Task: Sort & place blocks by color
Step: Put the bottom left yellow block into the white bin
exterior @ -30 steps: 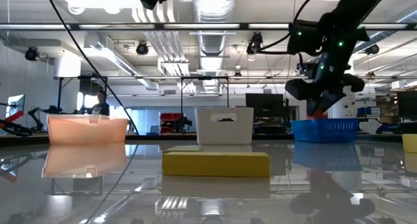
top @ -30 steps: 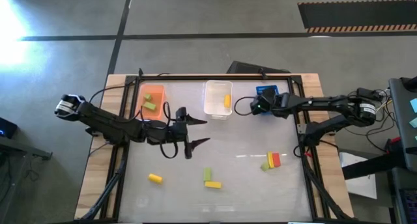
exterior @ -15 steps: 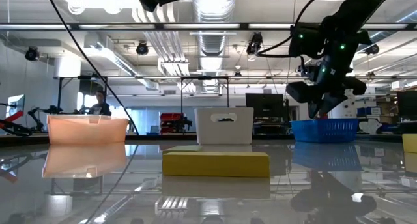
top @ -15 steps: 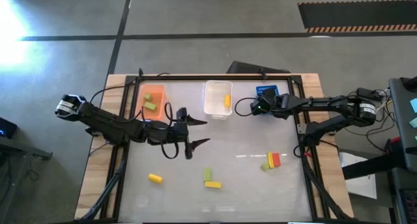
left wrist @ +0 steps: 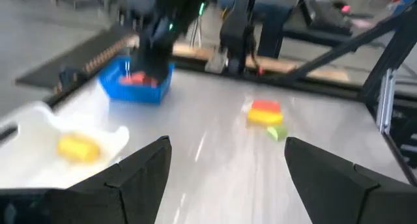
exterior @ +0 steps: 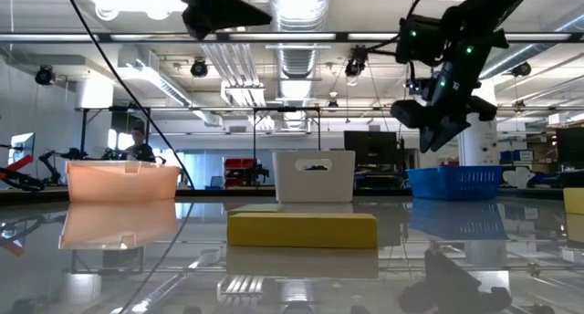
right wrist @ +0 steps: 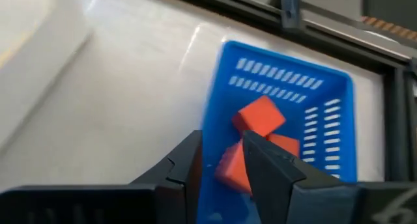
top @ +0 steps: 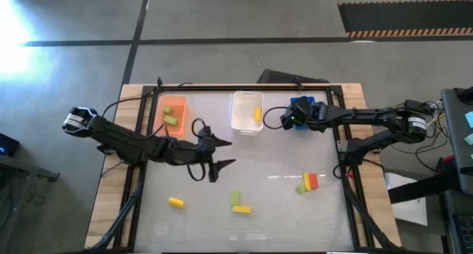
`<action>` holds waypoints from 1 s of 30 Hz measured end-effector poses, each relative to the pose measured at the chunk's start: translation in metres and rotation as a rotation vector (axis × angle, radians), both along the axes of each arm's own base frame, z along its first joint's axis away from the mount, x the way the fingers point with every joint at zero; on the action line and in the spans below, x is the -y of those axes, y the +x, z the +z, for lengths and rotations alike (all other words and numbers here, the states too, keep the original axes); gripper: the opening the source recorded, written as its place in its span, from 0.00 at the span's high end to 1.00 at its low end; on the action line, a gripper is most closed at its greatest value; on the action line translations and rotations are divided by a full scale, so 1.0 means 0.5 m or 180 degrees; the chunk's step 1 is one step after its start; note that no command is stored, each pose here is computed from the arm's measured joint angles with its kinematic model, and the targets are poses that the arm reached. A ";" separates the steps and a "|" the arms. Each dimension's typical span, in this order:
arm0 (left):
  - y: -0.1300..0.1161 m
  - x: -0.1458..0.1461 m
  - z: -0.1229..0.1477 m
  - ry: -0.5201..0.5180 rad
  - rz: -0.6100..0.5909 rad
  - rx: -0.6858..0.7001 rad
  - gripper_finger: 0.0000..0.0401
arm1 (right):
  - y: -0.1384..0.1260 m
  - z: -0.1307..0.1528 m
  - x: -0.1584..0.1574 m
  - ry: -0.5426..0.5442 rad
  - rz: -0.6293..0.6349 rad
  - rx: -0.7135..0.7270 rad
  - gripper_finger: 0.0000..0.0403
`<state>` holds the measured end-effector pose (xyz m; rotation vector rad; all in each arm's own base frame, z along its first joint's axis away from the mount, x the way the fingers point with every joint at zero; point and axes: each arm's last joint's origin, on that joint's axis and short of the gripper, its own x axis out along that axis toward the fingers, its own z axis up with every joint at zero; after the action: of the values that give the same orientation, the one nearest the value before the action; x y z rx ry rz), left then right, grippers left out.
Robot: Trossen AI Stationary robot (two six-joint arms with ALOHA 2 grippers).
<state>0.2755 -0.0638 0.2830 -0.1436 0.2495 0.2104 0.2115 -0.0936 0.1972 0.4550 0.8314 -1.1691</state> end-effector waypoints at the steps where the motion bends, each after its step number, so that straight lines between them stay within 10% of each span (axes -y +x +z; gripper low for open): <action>1: -0.002 0.001 -0.005 -0.0047 0.0014 -0.0067 0.29 | 0.005 0.006 -0.005 0.0015 0.0061 0.0005 0.76; 16: -0.055 0.034 -0.079 -0.0982 0.0111 -0.1323 0.29 | 0.076 0.110 -0.093 -0.0361 0.1082 0.0119 0.80; 30: -0.079 0.118 -0.102 -0.1366 -0.0162 -0.1637 0.29 | 0.091 0.106 -0.170 -0.0810 0.1525 0.0060 0.81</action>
<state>0.2359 -0.1226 0.2321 -0.5100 0.8099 0.1374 0.2572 -0.0085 0.2501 0.0482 0.7123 -0.8071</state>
